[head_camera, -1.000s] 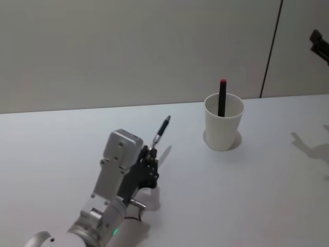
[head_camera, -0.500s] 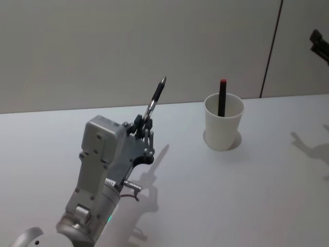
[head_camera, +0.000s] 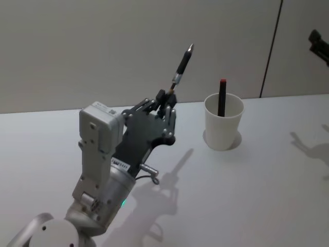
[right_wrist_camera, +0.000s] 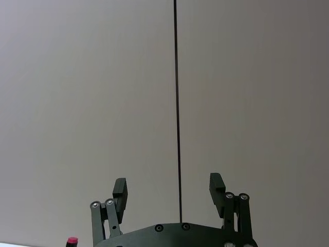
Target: Place the pen into the pen holder.
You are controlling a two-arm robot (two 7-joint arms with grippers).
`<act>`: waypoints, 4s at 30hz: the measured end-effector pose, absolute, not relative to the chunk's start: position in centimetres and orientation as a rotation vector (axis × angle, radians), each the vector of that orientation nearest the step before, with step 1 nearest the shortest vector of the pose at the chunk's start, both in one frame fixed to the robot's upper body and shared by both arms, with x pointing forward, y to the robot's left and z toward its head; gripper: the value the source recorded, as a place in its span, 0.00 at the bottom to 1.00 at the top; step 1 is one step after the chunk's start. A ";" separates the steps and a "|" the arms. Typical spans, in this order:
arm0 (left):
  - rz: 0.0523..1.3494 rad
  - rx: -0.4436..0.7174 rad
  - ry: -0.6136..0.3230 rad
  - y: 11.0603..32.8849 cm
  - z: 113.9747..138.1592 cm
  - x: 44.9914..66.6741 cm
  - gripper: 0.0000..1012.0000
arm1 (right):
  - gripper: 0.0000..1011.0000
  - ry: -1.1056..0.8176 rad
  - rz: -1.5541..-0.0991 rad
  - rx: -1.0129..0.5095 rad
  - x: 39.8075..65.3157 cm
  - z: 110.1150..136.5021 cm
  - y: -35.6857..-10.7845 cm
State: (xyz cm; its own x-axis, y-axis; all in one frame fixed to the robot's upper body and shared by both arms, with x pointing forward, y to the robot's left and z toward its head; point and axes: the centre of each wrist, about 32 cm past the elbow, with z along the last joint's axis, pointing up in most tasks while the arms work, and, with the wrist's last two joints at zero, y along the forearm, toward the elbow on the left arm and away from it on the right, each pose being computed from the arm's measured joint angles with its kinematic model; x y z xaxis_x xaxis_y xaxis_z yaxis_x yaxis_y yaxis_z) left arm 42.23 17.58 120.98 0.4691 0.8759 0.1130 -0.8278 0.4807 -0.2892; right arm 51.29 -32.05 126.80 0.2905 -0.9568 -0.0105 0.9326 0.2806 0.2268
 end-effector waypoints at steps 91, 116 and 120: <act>0.802 -0.444 -0.241 14.7 121.5 46.1 0.15 | 0.99 0.528 -0.448 0.535 51.5 128.7 -26.8; 0.802 -0.444 -0.241 14.7 121.5 46.1 0.15 | 0.99 0.494 -0.421 0.514 52.7 128.1 -23.7; 0.802 -0.444 -0.242 14.7 121.5 46.1 0.15 | 0.99 0.485 -0.421 0.512 52.9 128.0 -23.3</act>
State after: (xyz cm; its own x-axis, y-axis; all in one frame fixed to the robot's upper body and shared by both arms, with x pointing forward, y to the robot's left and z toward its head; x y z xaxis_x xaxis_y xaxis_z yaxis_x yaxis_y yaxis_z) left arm 46.08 14.75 121.51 0.6746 0.7370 0.0417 -0.6375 0.6102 -0.4704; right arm 52.89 -23.35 127.99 0.8054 -0.2578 -0.5338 0.4921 0.7927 0.3597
